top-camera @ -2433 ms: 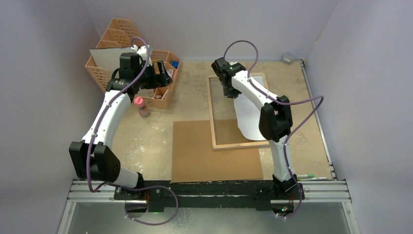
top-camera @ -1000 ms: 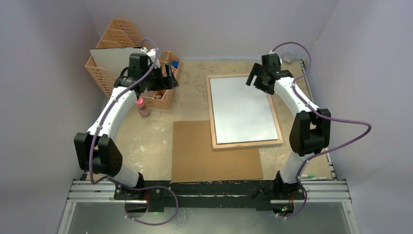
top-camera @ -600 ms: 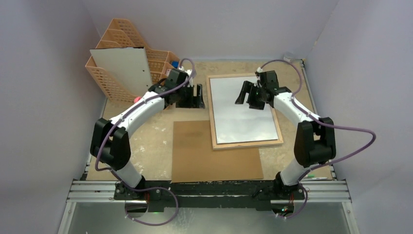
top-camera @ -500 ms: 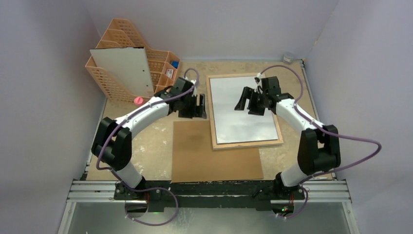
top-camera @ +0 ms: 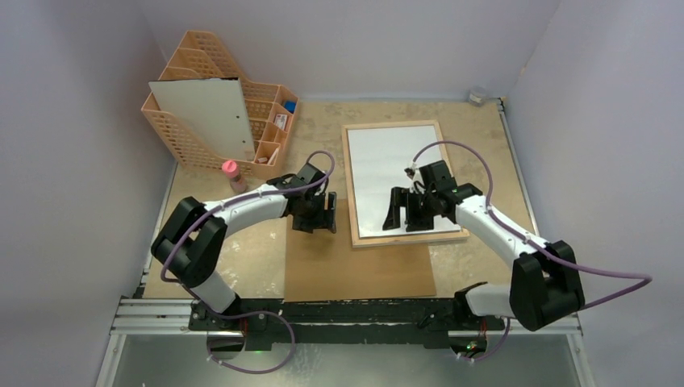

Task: Put the photo into the frame
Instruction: Move the photo frame to the center of the board.

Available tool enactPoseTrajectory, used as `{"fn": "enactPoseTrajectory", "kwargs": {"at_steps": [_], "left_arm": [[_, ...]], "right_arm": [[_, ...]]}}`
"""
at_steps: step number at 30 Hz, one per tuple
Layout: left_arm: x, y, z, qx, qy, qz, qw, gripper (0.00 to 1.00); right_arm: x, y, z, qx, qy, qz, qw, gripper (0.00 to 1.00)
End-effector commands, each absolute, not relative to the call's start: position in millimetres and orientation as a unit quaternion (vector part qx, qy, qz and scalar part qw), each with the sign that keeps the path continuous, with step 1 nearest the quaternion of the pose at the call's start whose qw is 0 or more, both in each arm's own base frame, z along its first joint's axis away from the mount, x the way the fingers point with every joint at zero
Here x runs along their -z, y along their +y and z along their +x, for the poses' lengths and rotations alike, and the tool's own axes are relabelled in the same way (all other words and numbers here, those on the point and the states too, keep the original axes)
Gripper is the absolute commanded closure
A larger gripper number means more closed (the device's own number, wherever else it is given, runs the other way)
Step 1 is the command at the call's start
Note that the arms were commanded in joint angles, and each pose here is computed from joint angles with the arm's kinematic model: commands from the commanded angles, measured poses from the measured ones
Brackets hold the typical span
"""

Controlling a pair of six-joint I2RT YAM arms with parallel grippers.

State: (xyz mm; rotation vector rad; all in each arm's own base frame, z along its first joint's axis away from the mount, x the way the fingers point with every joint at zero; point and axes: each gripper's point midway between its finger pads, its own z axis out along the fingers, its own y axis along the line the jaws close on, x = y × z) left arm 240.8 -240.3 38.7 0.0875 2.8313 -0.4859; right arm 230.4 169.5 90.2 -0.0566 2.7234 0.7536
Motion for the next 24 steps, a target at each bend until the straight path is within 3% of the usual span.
{"fn": "enactPoseTrajectory", "kwargs": {"at_steps": [1,6,24], "left_arm": [[-41.4,-229.2,243.2,0.155,0.974,0.018,0.163,0.31],[-32.5,-194.0,229.4,0.097,0.98,-0.001,0.177,0.31],[-12.5,-187.5,229.9,0.083,0.98,-0.016,0.182,0.31]], "right_arm": [[-69.8,151.2,201.1,-0.206,0.97,0.006,0.125,0.21],[-76.9,162.2,200.0,-0.259,0.948,0.022,0.184,0.23],[-31.4,153.6,228.3,-0.177,0.967,0.04,0.176,0.28]]}}
